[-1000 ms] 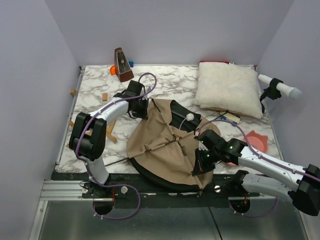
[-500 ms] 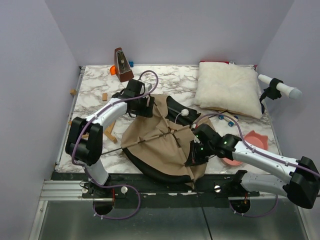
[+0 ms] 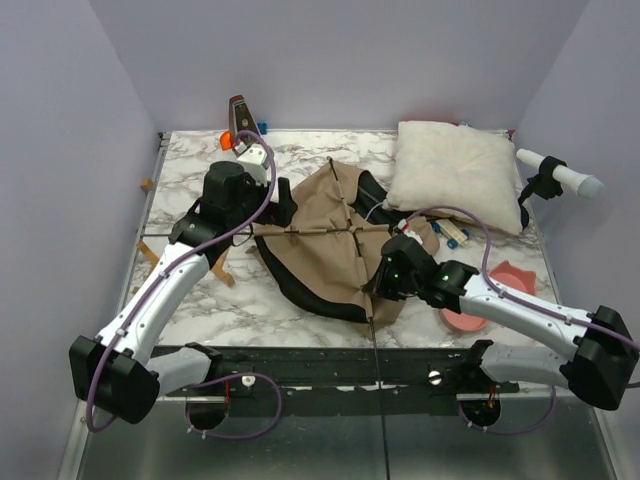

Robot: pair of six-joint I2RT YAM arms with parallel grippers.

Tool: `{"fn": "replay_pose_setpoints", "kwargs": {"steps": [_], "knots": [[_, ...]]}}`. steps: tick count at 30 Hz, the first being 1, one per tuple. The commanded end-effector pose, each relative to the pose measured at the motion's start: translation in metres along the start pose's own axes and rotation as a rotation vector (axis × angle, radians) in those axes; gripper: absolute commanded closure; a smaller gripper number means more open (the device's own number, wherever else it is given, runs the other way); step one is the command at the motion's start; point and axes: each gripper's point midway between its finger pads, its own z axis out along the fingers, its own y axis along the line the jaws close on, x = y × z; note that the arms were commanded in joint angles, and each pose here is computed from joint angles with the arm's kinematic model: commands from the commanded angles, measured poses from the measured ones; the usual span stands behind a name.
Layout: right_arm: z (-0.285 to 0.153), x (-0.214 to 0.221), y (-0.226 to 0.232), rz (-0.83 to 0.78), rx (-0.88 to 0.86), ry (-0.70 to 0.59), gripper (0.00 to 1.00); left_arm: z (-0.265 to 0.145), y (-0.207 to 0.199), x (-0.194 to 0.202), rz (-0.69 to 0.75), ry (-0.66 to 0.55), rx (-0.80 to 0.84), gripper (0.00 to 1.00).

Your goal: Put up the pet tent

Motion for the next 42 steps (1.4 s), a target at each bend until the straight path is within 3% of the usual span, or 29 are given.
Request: {"fn": "replay_pose_setpoints", "kwargs": {"steps": [1, 7, 14, 26, 35, 42], "knots": [[0.012, -0.072, 0.029, 0.053, 0.012, -0.287, 1.00, -0.017, -0.035, 0.011, -0.087, 0.000, 0.160, 0.01], [0.032, -0.113, 0.061, -0.008, 0.016, -0.398, 1.00, -0.035, -0.064, 0.031, -0.164, -0.027, 0.306, 0.02], [0.056, -0.139, 0.082, -0.026, -0.044, -0.430, 1.00, -0.044, -0.097, 0.081, -0.237, -0.038, 0.466, 0.04], [0.070, -0.178, 0.084, -0.025, -0.157, -0.453, 1.00, -0.055, -0.142, 0.159, -0.309, 0.119, 0.629, 0.03], [0.067, -0.198, 0.085, -0.006, -0.170, -0.512, 1.00, -0.057, -0.184, 0.185, -0.370, 0.236, 0.740, 0.03], [0.062, -0.210, 0.091, -0.005, -0.180, -0.545, 1.00, -0.055, -0.187, 0.206, -0.366, 0.323, 0.699, 0.16]]}}
